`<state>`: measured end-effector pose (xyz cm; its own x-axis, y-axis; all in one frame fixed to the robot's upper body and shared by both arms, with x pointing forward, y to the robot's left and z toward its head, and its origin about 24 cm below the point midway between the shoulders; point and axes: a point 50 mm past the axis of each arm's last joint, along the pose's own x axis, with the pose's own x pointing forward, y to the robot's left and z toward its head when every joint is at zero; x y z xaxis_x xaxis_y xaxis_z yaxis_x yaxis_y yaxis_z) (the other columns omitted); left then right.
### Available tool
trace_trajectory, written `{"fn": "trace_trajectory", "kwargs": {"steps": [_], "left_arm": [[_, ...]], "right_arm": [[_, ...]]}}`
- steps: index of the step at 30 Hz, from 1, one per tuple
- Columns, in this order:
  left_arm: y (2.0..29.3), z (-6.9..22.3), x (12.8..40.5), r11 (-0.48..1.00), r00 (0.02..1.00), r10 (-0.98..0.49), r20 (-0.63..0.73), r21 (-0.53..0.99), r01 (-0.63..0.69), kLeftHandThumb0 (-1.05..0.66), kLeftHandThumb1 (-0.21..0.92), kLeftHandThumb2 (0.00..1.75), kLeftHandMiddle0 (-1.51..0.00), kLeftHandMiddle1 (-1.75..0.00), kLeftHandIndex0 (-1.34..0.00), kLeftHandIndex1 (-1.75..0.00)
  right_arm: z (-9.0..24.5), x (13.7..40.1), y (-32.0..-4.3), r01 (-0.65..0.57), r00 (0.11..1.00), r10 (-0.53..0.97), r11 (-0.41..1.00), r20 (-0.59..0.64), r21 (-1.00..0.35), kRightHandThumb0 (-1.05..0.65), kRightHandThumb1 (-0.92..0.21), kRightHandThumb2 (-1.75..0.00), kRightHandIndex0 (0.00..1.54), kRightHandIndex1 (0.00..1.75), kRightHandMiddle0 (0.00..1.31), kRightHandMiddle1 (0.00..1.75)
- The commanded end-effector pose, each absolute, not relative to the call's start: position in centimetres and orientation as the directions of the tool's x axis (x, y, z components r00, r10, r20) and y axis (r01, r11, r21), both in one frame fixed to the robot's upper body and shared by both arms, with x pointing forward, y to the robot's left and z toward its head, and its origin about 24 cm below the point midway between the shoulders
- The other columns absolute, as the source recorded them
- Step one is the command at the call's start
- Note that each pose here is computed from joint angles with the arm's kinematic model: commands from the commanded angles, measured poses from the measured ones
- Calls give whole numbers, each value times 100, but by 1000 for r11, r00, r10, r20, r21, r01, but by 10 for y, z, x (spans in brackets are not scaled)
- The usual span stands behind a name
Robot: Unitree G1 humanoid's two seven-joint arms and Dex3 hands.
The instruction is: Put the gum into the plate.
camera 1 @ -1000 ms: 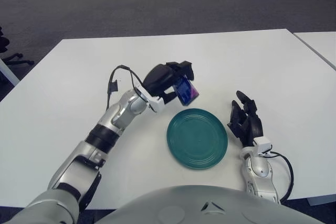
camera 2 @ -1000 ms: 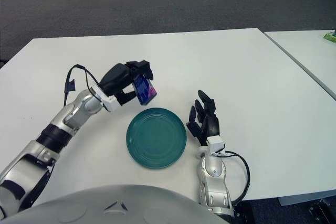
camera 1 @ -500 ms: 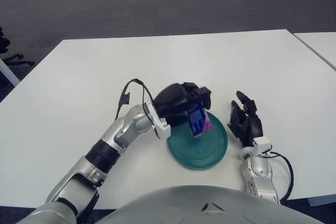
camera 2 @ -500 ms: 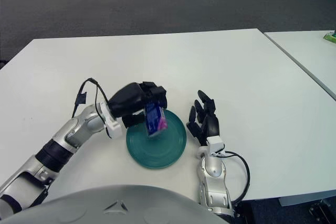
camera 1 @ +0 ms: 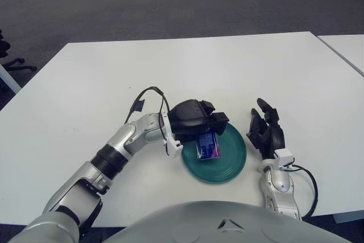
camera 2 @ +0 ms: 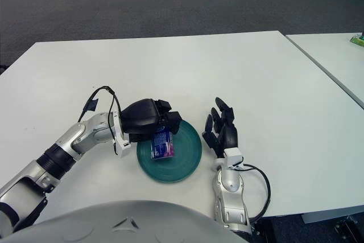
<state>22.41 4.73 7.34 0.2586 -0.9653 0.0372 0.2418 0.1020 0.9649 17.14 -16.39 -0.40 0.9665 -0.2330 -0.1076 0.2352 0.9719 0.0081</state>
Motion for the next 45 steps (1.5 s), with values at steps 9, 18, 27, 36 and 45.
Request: {"fn": "trace_trajectory", "kwargs": {"steps": [9, 18, 27, 36, 45], "left_arm": [[50, 72, 229, 93, 268, -963, 21, 962, 258, -76, 79, 59, -18, -103, -4, -127], [54, 72, 231, -20, 244, -966, -86, 964, 263, -104, 92, 56, -2, -6, 0, -22], [58, 75, 234, 48, 273, -960, -54, 935, 350, -105, 92, 47, 0, 0, 0, 0], [60, 72, 237, 114, 314, -949, -31, 895, 431, -105, 92, 40, 0, 0, 0, 0], [76, 77, 246, 275, 418, -908, 23, 786, 554, -105, 92, 26, 0, 0, 0, 0]], "right_arm": [[-43, 146, -164, 221, 919, -208, 975, -335, 1, -67, -92, -84, 33, 1, 0, 58], [-42, 147, -165, 148, 943, -167, 985, -286, -85, -74, -92, -93, 28, 0, 0, 43], [-43, 149, -164, 154, 931, -172, 985, -322, -79, -83, -92, -94, 20, 0, 0, 32], [-44, 149, -163, 196, 914, -200, 980, -353, -47, -79, -92, -91, 16, 0, 0, 32], [-42, 149, -161, 217, 912, -223, 974, -343, -56, -81, -92, -87, 24, 3, 0, 47]]}}
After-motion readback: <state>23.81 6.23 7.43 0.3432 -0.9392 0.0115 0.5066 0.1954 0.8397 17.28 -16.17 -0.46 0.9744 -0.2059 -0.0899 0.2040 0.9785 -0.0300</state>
